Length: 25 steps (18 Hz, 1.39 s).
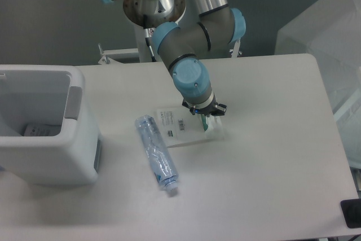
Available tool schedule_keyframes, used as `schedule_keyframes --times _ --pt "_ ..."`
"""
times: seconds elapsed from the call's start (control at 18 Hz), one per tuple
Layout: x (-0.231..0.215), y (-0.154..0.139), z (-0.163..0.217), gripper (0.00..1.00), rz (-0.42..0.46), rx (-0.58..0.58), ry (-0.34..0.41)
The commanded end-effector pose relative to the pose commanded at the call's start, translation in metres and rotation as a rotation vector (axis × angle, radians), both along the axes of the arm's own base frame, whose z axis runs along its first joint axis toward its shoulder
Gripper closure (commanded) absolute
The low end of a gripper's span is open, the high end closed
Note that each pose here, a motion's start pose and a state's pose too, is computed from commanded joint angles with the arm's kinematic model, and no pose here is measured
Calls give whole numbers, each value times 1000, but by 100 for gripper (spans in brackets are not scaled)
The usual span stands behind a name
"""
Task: Place the trash in the trash can
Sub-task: 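Close the gripper on the packet's green-striped edge and lift it, then carry the packet over the white trash bin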
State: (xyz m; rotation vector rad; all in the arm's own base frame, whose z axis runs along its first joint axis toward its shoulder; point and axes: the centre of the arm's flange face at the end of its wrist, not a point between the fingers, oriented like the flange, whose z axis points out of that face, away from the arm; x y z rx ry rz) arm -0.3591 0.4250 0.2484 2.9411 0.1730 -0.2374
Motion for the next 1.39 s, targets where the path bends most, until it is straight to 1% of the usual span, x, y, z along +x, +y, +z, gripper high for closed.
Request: schedule_keyframes --times 0.22,0.33,0.39,0.56,0.72,1.11,1.28,1.39 --pt "-9 2 40 100 -11 125 0" --pt "-16 10 74 100 -6 221 15" --pt "-21 13 99 100 2 300 18" --pt "-18 11 133 100 2 400 24" --pt "-4 6 164 100 -7 475 36" --pt "45 -2 257 100 -27 725 49" --pt "65 -6 284 100 -42 809 35" --pt "75 -9 294 100 -48 839 32"
